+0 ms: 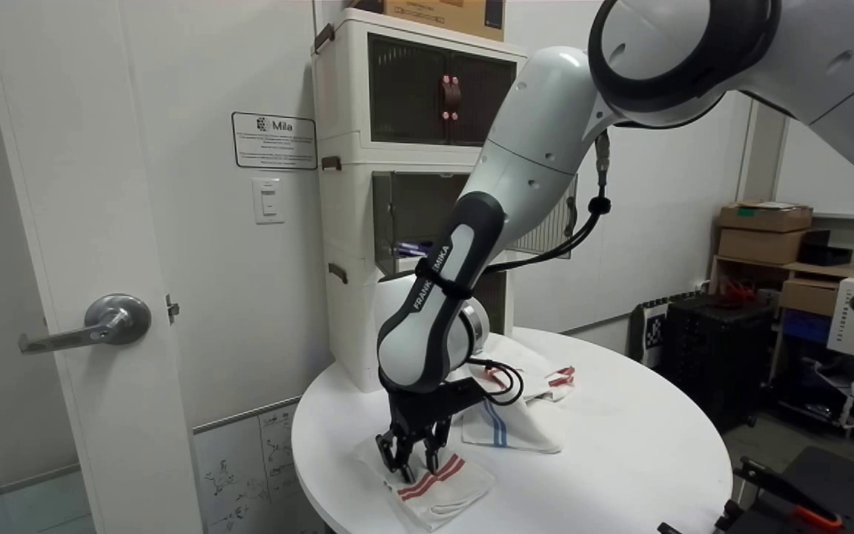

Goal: Put the towel in the middle drawer

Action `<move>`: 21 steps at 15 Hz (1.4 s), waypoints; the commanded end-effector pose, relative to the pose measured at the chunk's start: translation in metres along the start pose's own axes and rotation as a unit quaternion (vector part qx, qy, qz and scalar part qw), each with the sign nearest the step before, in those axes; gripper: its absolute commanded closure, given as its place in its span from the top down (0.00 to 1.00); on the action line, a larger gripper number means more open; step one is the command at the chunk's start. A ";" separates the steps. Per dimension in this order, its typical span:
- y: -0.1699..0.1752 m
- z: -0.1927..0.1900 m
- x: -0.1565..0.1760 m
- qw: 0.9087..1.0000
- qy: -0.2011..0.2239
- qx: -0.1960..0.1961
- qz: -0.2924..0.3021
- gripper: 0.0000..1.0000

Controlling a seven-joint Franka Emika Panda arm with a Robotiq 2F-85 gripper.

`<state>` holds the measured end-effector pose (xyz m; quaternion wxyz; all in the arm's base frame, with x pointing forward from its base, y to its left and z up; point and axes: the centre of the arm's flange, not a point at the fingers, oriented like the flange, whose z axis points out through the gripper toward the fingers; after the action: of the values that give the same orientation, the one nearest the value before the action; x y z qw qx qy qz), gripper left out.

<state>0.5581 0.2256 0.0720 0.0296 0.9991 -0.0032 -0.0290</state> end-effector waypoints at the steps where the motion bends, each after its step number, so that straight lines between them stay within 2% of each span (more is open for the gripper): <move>1: -0.004 0.006 0.007 1.000 -0.004 0.007 -0.014 0.12; 2: -0.004 0.006 0.007 1.000 -0.004 0.009 -0.016 0.07; 5: -0.002 0.002 0.006 1.000 -0.004 0.016 -0.014 0.02; 6: 0.001 0.000 0.005 1.000 -0.004 0.017 -0.008 0.06; 9: 0.012 -0.013 -0.003 1.000 -0.007 0.030 0.000 0.06; 16: 0.028 -0.044 -0.027 0.995 -0.057 0.073 -0.022 0.06; 21: 0.055 -0.071 -0.042 0.996 -0.045 0.080 0.016 0.06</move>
<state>0.5381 0.1942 0.1198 -0.0404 0.9961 -0.0051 -0.0787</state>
